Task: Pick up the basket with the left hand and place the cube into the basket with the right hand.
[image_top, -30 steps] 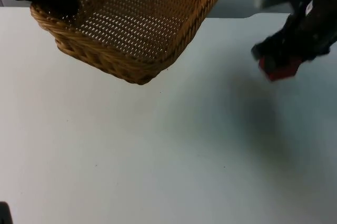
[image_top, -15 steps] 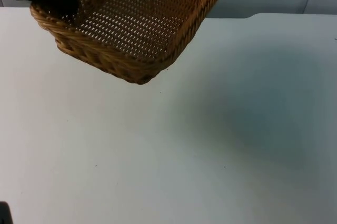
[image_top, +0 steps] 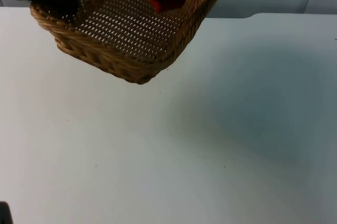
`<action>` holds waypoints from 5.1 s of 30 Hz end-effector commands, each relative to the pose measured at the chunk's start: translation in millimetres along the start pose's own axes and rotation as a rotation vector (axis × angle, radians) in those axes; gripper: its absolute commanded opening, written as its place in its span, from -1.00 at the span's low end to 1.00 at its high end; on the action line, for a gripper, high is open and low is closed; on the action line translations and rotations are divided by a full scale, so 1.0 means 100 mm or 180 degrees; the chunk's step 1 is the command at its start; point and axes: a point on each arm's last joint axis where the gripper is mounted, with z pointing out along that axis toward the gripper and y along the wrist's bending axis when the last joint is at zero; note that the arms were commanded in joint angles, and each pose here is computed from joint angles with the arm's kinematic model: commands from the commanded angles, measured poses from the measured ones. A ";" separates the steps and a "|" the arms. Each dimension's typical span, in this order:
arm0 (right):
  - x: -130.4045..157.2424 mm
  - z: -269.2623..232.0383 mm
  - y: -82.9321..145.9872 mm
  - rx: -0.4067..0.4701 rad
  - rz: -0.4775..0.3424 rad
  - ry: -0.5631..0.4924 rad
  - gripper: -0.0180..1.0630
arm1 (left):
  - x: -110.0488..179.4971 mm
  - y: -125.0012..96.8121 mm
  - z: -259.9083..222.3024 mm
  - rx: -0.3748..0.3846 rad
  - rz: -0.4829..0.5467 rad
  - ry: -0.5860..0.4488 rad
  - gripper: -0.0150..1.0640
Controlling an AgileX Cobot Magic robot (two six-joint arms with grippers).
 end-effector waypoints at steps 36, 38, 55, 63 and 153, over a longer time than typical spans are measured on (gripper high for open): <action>-0.02 0.02 0.13 -0.0414 0.0035 -0.0031 0.44 | -0.04 -0.03 -0.06 0.0017 -0.0054 -0.0126 -0.98; -0.03 0.00 0.14 -0.0452 0.0022 0.0005 0.44 | -0.04 -0.03 -0.06 0.0017 -0.0054 -0.0126 -0.98; -0.14 -0.28 0.21 -0.0573 -0.0175 -0.0062 0.97 | -0.04 -0.03 -0.06 0.0014 -0.0049 -0.0123 -0.98; -0.42 -0.59 0.19 -0.0628 -0.0236 -0.0206 0.97 | -0.04 -0.03 -0.06 0.0014 -0.0049 -0.0123 -0.98; -0.88 -2.40 -1.15 0.2084 0.0584 -0.0882 -0.96 | -1.20 -0.24 -0.63 -0.0002 0.0409 -0.0421 -0.98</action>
